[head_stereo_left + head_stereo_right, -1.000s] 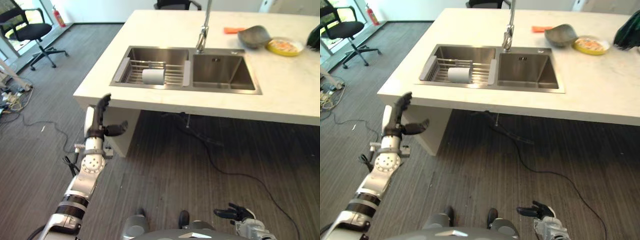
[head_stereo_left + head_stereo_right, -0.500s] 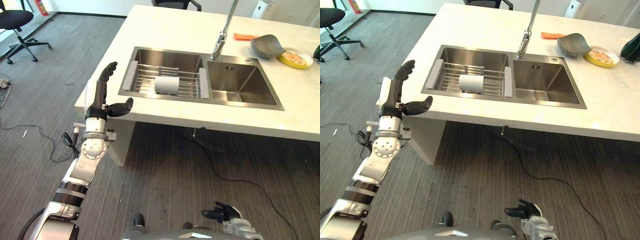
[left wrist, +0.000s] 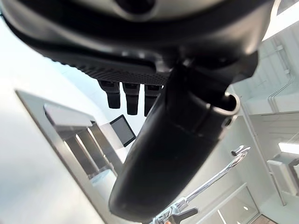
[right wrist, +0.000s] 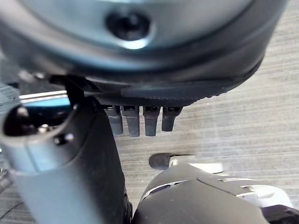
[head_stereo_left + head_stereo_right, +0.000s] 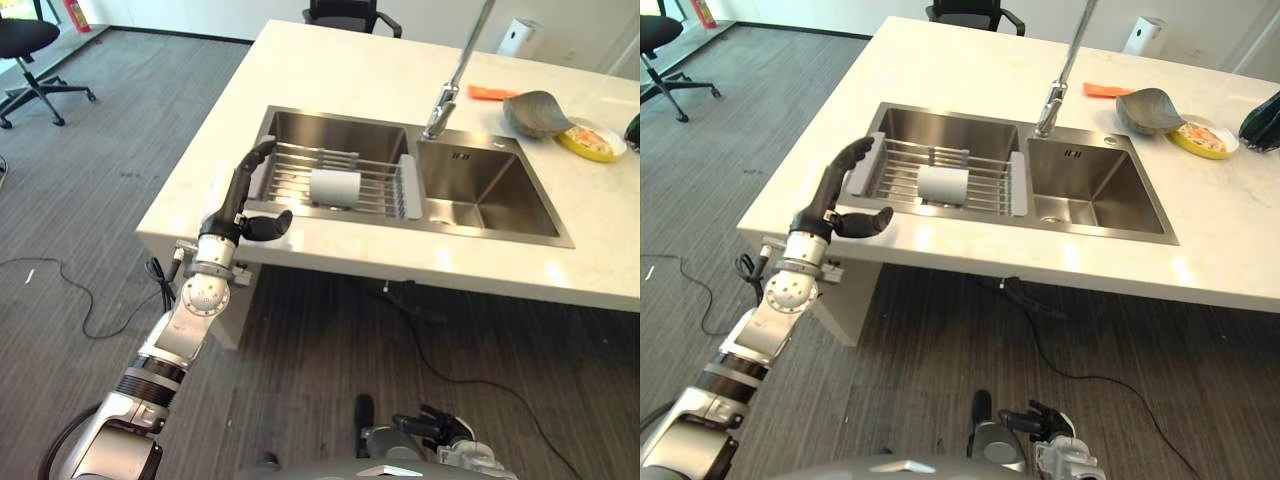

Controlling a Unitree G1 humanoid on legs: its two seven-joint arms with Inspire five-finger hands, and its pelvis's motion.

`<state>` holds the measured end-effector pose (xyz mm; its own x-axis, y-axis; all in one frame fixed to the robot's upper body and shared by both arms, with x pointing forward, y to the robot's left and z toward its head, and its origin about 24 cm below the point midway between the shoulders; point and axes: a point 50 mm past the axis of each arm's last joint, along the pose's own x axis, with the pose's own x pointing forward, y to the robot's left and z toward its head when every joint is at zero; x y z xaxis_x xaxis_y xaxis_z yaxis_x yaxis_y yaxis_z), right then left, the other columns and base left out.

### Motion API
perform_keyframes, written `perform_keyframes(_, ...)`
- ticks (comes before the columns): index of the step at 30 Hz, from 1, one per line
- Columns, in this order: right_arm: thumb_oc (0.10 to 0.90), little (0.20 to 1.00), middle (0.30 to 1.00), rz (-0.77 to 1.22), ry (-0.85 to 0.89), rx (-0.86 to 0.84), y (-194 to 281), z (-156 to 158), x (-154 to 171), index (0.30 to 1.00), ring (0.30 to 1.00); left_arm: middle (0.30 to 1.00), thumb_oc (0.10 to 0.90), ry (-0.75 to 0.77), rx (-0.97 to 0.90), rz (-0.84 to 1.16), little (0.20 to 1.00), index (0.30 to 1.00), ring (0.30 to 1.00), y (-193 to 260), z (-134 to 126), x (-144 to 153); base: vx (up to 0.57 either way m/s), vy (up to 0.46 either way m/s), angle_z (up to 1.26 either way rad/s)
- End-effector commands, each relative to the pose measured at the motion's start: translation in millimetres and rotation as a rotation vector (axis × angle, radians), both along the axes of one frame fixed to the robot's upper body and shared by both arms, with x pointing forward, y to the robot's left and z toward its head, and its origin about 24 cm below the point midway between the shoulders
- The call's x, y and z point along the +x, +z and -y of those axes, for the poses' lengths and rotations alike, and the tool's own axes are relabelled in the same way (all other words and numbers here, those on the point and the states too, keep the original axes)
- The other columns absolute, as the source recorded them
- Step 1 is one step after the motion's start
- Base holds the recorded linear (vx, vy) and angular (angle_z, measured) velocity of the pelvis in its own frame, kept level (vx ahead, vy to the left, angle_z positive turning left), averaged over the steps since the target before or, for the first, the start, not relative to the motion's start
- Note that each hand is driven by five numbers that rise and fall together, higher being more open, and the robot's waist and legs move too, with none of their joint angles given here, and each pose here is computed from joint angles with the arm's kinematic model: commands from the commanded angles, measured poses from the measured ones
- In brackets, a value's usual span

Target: Place the dishes in the dishwasher.

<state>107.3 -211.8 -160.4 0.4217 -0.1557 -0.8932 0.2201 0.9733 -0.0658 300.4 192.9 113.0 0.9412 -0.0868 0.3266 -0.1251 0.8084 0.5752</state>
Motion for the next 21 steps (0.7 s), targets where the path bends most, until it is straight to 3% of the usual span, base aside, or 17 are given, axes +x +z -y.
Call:
perform_keyframes(1, 0.800, 0.900, 0.900, -0.041, -0.005, -0.046, -1, 14, -11, 0.900, 0.900, 0.900, 0.800, -0.093, 0.043, 0.274, 0.900, 0.900, 0.900, 62, 18, 6, 0.17, -0.064, -0.27)
perform_keyframes(6, 0.800, 0.900, 0.900, -0.105, 0.043, -0.050, -5, 15, -29, 0.900, 0.900, 0.900, 0.800, -0.048, 0.101, 0.280, 0.900, 0.900, 0.900, 61, 7, 2, 0.17, -0.091, -0.06)
perform_keyframes(17, 0.800, 0.900, 0.900, 0.135, 0.088, -0.124, 29, 44, 51, 0.900, 0.900, 0.900, 0.800, -0.052, 0.034, 0.387, 0.900, 0.900, 0.900, 90, -14, -6, 0.08, -0.156, 0.10)
perform_keyframes(21, 0.800, 0.900, 0.900, 0.112, 0.142, -0.145, 28, 46, 48, 0.900, 0.900, 0.900, 0.800, -0.093, 0.044, 0.399, 0.900, 0.900, 0.900, 96, -4, -3, 0.04, -0.159, 0.11)
